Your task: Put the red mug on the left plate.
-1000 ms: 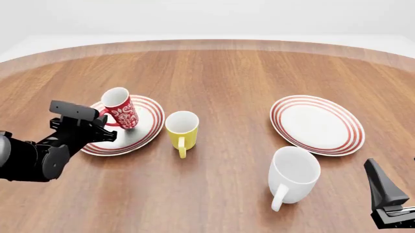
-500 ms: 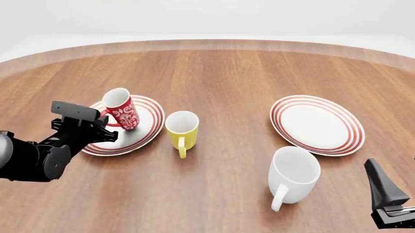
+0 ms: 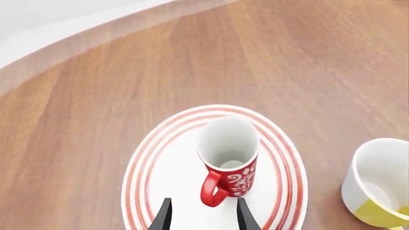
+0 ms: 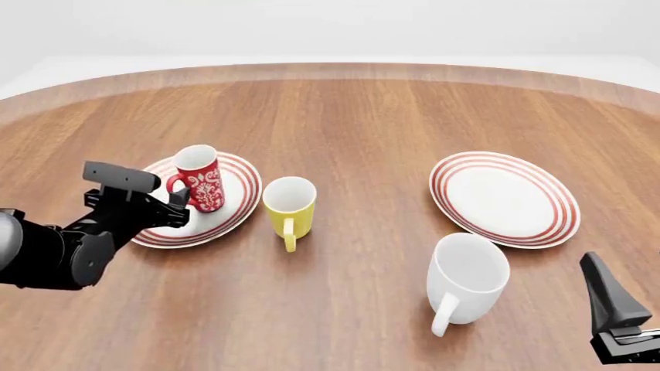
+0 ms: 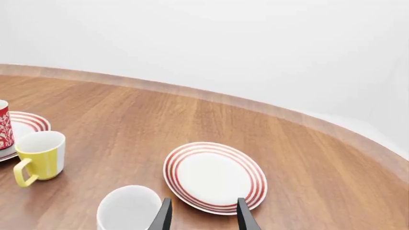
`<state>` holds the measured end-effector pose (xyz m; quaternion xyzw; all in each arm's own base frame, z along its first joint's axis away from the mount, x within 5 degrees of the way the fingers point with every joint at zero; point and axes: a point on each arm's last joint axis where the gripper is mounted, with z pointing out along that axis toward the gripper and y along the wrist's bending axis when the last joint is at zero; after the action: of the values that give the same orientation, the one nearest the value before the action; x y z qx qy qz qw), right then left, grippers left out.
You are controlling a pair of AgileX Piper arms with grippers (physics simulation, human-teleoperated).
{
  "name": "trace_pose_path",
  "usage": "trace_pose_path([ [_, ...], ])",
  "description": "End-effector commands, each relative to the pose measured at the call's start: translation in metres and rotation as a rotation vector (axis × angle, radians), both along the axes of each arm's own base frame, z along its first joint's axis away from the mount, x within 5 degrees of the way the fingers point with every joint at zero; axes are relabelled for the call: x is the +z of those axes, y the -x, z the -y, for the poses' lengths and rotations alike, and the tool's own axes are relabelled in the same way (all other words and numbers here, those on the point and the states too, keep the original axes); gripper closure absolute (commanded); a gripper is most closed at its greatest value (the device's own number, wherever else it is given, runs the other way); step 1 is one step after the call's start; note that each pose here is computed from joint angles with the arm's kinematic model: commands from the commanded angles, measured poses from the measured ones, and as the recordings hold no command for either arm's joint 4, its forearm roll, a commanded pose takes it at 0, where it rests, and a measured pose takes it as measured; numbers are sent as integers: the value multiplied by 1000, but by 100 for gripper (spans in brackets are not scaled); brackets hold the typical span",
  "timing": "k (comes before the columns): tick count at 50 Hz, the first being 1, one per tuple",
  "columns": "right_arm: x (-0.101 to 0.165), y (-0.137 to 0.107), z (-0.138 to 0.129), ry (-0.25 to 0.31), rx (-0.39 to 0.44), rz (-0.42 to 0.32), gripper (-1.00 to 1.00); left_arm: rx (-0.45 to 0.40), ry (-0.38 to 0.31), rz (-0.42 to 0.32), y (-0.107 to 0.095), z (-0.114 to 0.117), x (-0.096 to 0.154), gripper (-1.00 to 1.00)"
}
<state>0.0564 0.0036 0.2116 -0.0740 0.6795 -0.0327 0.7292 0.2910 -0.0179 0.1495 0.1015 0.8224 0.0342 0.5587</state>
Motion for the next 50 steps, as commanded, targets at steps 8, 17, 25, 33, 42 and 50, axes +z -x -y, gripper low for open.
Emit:
trace_pose_path([
  [8,0,0,0,4,4,-1,-100,0,29,1,12,2,0,-100],
  [17,0,0,0,5,4,-3,-100,-8,58,19,31,6,7,-100],
  [25,0,-1,0,7,4,-6,-100,-21,94,48,51,10,24,-100],
  [33,-1,0,0,4,1,-11,-100,-66,134,61,73,20,34,-100],
  [42,-2,-1,0,1,-5,-19,-100,-134,196,90,99,32,41,-100],
  [50,-1,-3,1,7,-12,-22,-100,-164,249,80,112,38,33,-100],
])
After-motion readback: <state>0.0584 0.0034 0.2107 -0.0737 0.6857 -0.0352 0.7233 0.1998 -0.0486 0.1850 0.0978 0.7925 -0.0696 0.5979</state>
